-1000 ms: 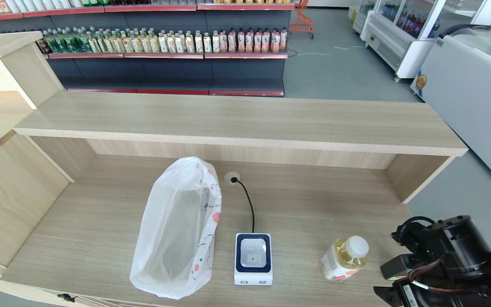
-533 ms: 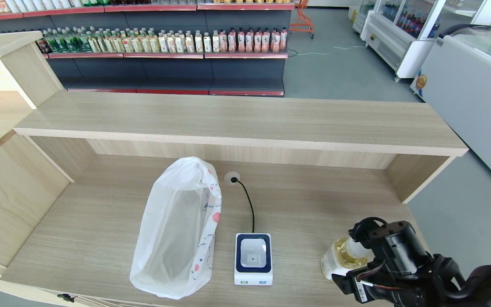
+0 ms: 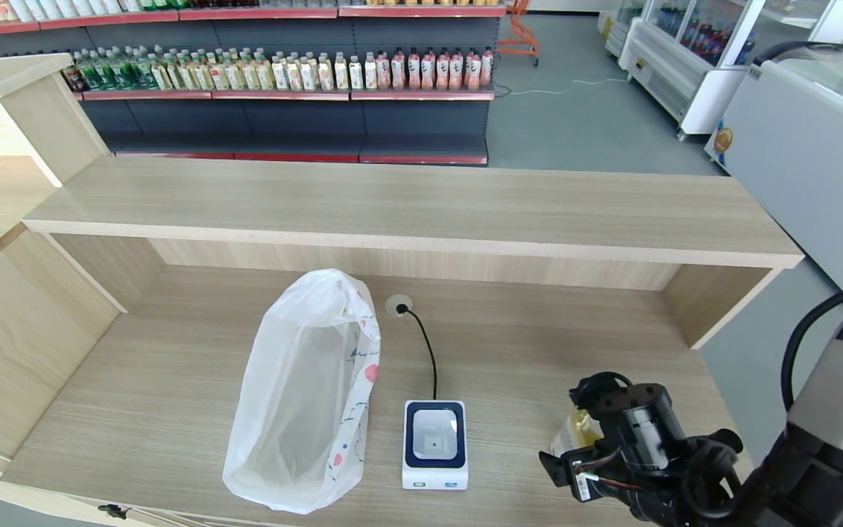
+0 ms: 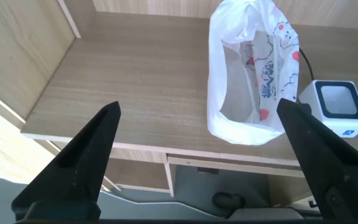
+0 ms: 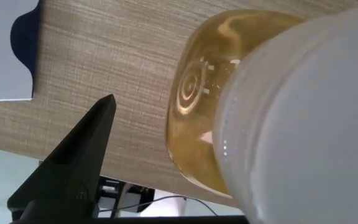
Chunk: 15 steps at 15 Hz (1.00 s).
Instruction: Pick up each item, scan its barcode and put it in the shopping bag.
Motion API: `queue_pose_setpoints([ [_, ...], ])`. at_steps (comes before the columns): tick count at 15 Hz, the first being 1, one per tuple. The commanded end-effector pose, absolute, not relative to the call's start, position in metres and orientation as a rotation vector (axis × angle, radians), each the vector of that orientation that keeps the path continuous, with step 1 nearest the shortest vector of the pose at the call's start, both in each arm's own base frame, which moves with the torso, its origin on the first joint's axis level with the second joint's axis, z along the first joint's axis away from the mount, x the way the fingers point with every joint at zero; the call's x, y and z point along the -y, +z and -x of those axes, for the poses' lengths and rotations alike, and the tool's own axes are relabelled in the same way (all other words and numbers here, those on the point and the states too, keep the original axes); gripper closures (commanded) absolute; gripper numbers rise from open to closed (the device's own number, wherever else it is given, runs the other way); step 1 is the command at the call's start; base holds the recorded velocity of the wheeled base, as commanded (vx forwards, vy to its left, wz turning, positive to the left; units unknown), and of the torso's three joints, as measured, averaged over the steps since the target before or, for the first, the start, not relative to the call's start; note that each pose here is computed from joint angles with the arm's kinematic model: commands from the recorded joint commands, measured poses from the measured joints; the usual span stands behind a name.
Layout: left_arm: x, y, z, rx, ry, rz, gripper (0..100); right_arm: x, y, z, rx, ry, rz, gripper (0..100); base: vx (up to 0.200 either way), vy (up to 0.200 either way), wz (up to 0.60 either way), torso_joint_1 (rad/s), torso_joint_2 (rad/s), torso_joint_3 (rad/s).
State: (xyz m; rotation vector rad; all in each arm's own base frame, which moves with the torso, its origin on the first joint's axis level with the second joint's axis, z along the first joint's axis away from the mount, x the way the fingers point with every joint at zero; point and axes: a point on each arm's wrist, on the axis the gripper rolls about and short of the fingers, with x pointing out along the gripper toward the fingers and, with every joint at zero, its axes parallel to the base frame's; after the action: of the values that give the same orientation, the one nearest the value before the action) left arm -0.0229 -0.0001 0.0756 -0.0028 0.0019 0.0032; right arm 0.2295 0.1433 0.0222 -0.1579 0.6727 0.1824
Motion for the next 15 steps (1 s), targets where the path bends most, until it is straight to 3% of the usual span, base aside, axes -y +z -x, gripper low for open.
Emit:
queue_pose_setpoints([
  [1, 0.000, 0.076, 0.023, -0.002, 0.003, 0.003, 0, -0.151, 0.007, -0.232, -0.685, 0.175, 0.187, 0, 0.000, 0.000, 0.00, 0.000, 0.00, 0.000],
  [15, 0.000, 0.076, 0.023, -0.002, 0.003, 0.003, 0, -0.158, 0.017, -0.254, -0.502, 0.191, 0.213, 0, 0.000, 0.000, 0.00, 0.000, 0.00, 0.000],
])
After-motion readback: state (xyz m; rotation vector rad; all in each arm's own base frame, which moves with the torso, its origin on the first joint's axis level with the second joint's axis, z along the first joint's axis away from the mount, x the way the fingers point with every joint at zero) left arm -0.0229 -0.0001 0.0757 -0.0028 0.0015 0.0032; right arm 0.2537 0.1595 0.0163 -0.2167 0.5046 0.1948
